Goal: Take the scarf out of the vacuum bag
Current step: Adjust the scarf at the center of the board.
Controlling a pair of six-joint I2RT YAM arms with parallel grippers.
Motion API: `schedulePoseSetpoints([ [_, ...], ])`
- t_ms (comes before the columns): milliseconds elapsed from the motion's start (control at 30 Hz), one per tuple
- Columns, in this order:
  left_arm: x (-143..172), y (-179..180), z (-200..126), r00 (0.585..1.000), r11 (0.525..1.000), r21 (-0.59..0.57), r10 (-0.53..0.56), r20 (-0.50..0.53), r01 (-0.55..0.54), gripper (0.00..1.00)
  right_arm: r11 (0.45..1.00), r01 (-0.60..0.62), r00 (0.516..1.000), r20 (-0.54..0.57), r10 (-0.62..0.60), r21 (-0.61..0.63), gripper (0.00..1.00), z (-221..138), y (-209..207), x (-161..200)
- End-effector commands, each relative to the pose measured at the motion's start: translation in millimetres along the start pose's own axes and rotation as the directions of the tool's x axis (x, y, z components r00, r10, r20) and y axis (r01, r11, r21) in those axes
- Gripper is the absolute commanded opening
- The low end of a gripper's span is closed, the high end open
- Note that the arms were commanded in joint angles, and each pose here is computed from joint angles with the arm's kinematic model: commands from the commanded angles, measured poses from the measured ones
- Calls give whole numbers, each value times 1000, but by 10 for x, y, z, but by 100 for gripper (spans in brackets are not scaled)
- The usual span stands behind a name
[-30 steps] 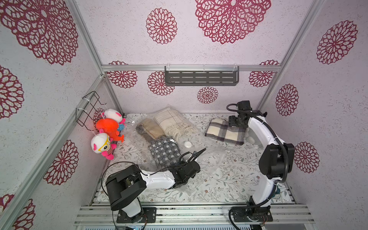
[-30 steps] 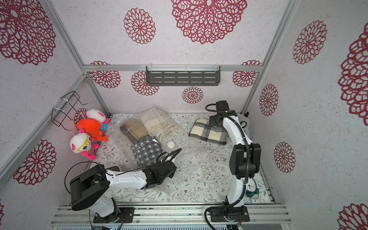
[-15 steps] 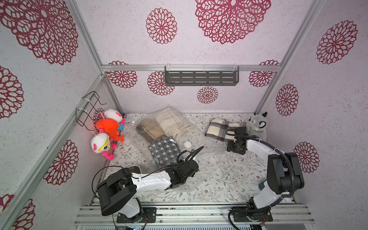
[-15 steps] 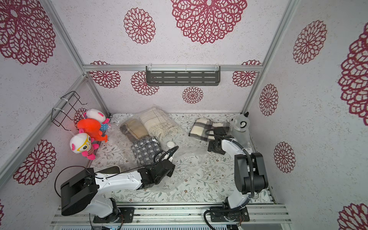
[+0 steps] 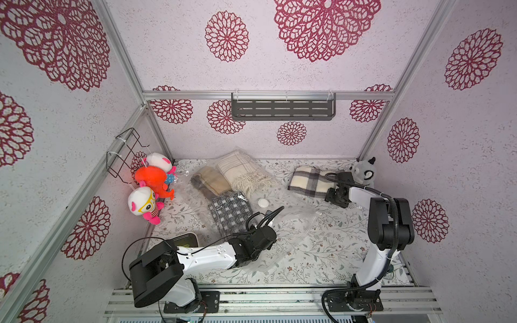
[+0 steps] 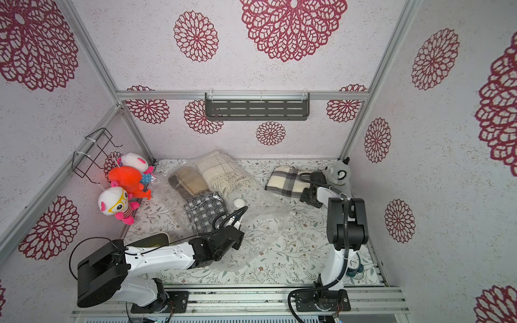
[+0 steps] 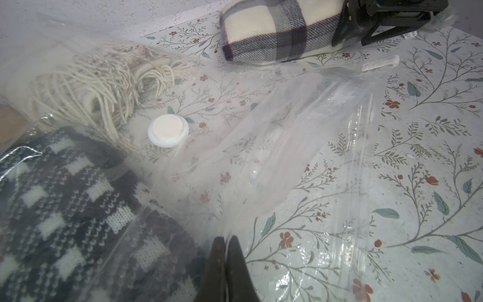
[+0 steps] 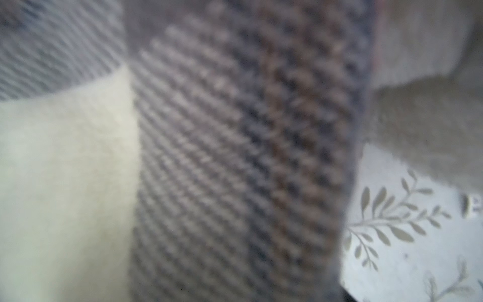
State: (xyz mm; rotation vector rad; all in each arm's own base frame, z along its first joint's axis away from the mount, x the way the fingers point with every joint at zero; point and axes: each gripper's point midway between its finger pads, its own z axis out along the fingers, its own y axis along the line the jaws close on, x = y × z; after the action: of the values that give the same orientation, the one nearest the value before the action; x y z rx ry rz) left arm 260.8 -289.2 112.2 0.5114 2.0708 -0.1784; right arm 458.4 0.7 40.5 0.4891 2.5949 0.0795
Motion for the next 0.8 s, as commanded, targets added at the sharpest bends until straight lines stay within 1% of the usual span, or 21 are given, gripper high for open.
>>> schedulePoseSetpoints([
  [0,32,60,-28,1000,1000,-27,-5,-1,5,0,1000,-12,999,41,13,-20,61,50,117,-196],
  [167,5,43,-35,1000,1000,-21,-7,2,7,0,999,-36,997,65,36,0,61,164,115,-279],
  [467,11,16,-5,1000,1000,-16,-6,-4,6,0,998,-38,994,108,33,41,62,262,175,-676],
  [633,-34,-5,-3,1000,1000,-12,-10,4,10,0,999,-40,992,121,35,38,63,324,258,-864],
  [767,-66,-34,2,1000,1000,-2,-12,10,12,0,999,-36,992,120,31,35,64,447,292,-922],
])
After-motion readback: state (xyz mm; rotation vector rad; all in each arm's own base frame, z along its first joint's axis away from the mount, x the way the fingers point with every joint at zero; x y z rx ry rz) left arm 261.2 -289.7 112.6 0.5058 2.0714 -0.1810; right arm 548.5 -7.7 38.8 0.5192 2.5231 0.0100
